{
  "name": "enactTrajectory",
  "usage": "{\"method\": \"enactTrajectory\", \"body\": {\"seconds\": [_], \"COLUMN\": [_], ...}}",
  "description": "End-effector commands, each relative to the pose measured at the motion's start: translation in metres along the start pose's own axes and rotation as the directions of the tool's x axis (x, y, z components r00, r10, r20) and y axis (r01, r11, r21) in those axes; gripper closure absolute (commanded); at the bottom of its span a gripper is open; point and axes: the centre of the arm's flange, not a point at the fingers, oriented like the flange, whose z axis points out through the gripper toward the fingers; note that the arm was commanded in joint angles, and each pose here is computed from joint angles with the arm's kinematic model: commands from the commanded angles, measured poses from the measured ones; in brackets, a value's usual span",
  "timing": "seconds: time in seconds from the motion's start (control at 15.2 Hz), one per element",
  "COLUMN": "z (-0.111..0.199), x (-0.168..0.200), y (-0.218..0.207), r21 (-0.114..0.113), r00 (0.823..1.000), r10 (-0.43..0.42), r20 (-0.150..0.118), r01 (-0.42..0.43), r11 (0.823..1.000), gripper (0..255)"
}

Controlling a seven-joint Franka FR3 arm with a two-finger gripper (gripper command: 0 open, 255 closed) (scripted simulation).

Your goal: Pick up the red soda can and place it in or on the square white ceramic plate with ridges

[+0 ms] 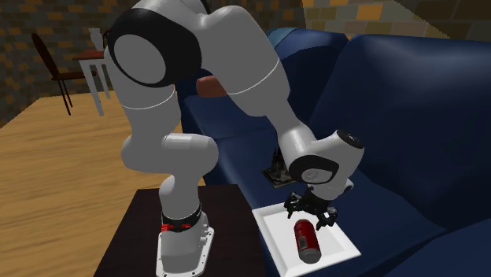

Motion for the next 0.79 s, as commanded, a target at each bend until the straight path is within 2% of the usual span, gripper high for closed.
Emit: {"method": "enactTrajectory", "body": {"seconds": [0.0, 0.2, 0.73], "z": [-0.013, -0.050, -0.050], "x": [0.000, 0.000, 0.000], "y": [0.000, 0.000, 0.000], "r21": [0.000, 0.000, 0.000], "r00": [1.000, 1.000, 1.000], "r10": [0.000, 0.000, 0.000], "r20": [0.000, 0.000, 0.000], "r01": [0.000, 0.000, 0.000], "r11": [1.000, 1.000, 1.000], "gripper": [0, 0, 0]}}
